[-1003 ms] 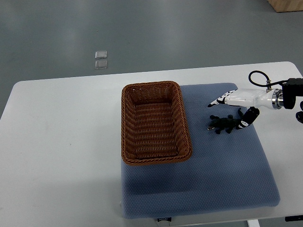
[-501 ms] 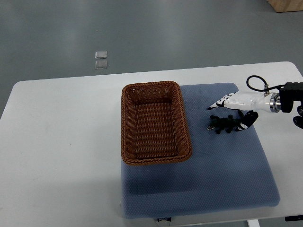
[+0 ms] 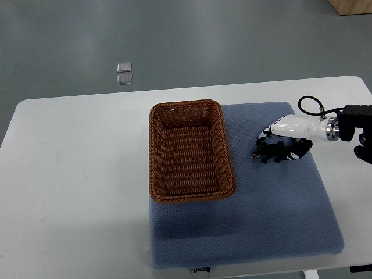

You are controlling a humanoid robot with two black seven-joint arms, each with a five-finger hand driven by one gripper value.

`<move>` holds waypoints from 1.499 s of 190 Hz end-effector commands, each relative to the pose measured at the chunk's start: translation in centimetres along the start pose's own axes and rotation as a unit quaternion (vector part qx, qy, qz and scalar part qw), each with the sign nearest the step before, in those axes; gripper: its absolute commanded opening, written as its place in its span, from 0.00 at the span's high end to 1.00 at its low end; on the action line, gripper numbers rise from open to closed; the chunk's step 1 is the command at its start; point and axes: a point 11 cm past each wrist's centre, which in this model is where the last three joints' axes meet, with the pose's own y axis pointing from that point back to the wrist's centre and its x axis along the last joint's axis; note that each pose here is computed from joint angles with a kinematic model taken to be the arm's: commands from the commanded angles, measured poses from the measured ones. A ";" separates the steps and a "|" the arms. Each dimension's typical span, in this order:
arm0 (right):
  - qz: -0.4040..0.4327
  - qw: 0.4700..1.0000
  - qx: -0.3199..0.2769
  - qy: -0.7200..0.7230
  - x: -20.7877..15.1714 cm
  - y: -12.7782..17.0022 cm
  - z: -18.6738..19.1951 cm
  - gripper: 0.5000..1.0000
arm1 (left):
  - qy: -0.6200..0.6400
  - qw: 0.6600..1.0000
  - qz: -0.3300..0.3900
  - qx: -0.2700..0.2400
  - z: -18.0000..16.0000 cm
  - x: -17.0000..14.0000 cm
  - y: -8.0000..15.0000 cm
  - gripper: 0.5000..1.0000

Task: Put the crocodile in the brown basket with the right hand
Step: 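Close the right hand fingers around the crocodile and lift it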

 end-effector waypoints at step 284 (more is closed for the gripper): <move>0.014 0.997 0.000 -0.081 3.0 0.7 0.5 0.97 | 0.000 1.000 0.000 0.000 0.0 0.0 0.0 0.00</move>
